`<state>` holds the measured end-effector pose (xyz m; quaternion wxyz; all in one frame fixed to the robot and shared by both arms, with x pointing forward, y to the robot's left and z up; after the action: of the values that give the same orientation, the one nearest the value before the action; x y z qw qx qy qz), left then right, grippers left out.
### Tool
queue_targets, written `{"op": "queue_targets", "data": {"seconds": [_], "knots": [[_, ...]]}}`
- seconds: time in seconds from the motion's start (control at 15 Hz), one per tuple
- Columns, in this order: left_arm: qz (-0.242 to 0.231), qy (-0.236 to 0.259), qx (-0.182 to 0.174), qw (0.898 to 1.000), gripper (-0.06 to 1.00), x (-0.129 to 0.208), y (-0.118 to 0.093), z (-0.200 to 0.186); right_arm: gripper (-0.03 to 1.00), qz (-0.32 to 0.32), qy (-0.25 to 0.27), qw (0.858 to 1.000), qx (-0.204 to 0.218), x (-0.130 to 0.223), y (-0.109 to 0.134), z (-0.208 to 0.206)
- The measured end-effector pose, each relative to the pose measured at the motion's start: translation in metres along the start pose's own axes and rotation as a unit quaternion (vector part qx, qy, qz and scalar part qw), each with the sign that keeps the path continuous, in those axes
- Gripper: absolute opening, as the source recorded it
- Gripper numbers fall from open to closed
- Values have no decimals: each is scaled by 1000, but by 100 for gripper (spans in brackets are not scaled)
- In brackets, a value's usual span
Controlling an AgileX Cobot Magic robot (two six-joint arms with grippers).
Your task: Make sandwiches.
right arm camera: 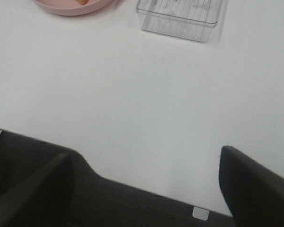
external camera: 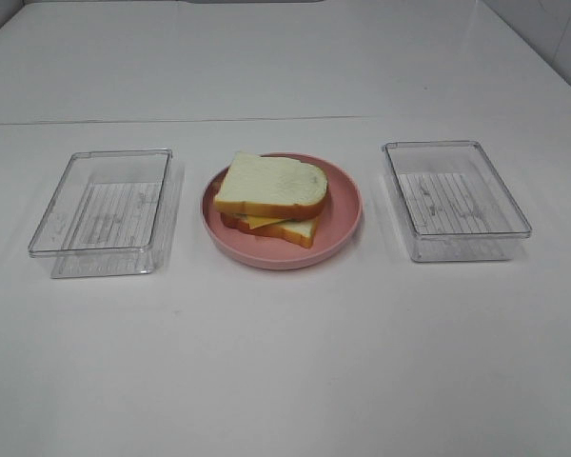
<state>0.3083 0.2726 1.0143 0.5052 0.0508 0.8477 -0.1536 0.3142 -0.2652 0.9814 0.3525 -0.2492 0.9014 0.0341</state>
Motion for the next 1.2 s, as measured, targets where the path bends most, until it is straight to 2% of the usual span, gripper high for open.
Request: {"op": "queue_targets", "data": {"seconds": [0.2,1.07,1.13,1.2], "knots": [[0,0,0,1000,72,0,0,0,78,-2,-19,1000,18,0,-5,3],[0,0,0,1000,72,0,0,0,78,2,-21,1000,9,-1,-2,3],[-4,-2,-7,1000,72,0,1,0,78,7,-21,1000,11,-1,-2,3],[-18,-9,-36,999,72,-1,6,0,78,28,-18,999,27,0,-6,3]]}}
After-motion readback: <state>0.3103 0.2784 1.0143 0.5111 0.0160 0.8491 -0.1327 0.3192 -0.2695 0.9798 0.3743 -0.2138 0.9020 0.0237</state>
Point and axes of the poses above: a point on each arm's last joint axis where the gripper is mounted, z pointing out along that axis toward the gripper, y along the wrist's bending axis when the last joint is at zero, x = y × z, the point moved 9 cm from there along z, pointing out along that axis toward the gripper, and after that the axes turned 13 degrees about -z, right-handed, at the moved point
